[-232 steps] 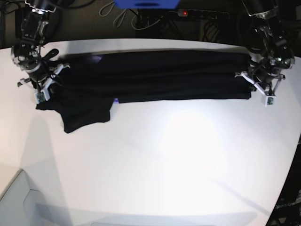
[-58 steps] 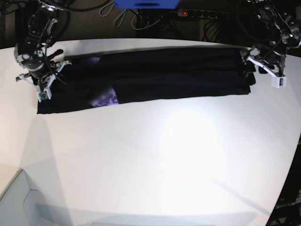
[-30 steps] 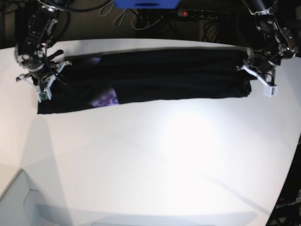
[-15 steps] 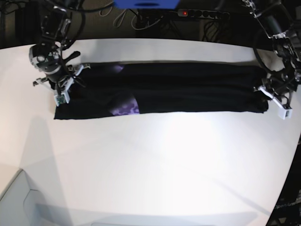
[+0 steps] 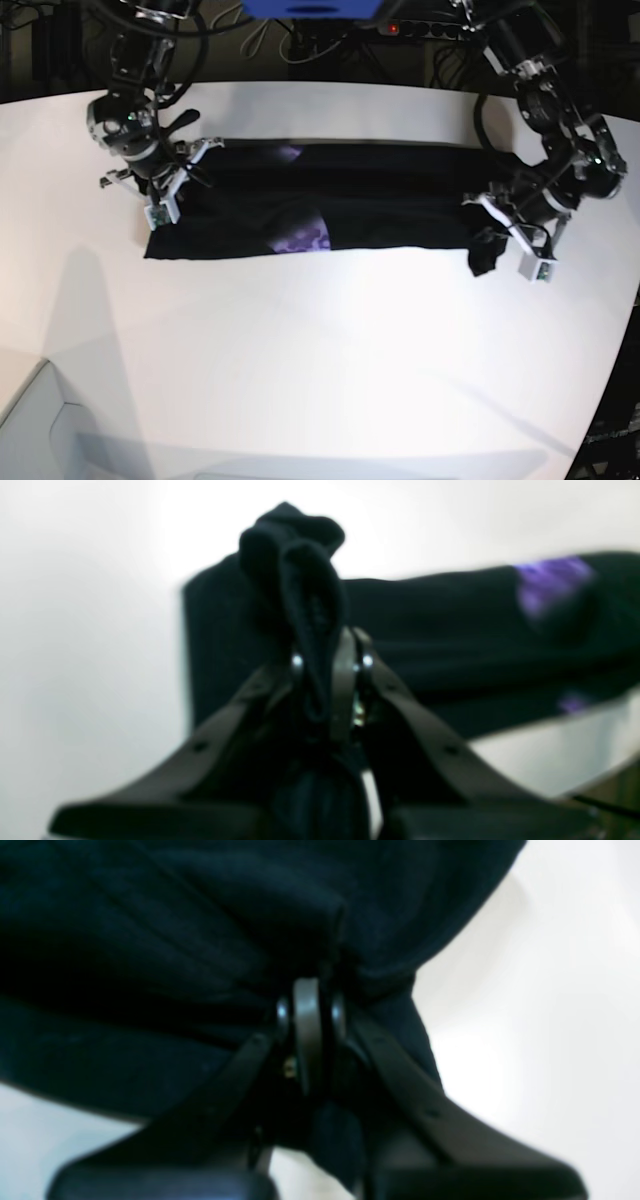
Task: Layout the t-shirt on the table in an organized manner, then fold the t-shirt properly
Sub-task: 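Fold the strip end with the left gripper toward the right gripper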
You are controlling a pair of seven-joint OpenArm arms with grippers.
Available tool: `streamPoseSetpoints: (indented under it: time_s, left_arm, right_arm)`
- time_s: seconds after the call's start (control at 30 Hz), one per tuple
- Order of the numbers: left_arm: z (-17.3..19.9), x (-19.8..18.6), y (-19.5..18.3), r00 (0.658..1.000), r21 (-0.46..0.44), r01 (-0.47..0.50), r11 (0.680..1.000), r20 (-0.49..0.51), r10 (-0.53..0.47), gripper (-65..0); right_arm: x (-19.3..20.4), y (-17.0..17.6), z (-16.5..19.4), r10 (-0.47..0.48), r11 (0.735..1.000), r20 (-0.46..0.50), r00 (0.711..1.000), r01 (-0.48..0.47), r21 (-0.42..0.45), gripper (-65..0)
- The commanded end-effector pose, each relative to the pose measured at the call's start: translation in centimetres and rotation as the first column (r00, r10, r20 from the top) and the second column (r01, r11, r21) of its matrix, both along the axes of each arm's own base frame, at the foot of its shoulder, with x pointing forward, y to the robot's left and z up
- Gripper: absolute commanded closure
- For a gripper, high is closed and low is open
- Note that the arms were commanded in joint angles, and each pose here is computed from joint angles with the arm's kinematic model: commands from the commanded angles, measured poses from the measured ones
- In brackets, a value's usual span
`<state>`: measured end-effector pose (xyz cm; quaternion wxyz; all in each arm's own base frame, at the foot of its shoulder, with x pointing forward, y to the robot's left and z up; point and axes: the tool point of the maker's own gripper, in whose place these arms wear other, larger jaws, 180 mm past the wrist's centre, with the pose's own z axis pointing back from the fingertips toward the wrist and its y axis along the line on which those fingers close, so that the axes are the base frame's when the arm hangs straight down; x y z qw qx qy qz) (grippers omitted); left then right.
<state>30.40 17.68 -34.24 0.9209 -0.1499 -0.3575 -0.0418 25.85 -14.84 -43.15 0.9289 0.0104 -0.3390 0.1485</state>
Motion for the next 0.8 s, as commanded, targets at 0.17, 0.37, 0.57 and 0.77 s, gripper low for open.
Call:
streamPoseSetpoints:
  time_s: [0.17,0.37,0.57,0.77]
  left_arm:
    - [1.8,0.7,-4.5,0.999,-0.108,-0.05,0.993,-0.004,0.049,-0.1]
    - [2.0,1.2,-7.4,0.994,-0.222,-0.108,0.969,-0.042,0.101,-0.1]
    - [2.0,1.7,-10.8,0.998,-0.276,-0.053,0.96,-0.054,0.04,-0.1]
    - [1.4,1.7,-12.5,0.998,-0.238,0.0,0.971,-0.057,-0.014,-0.1]
  right_arm:
    - [-1.7,1.3,-1.5,0.05,0.999,-0.099,0.994,-0.051,-0.012,0.0]
    - [-1.7,1.5,-1.5,0.055,0.998,-0.099,0.994,-0.057,-0.01,0.0]
    - [-1.7,1.6,-1.5,0.057,0.998,-0.099,0.993,-0.058,-0.01,0.0]
    - [-1.7,1.6,-1.5,0.057,0.998,-0.099,0.993,-0.058,-0.01,0.0]
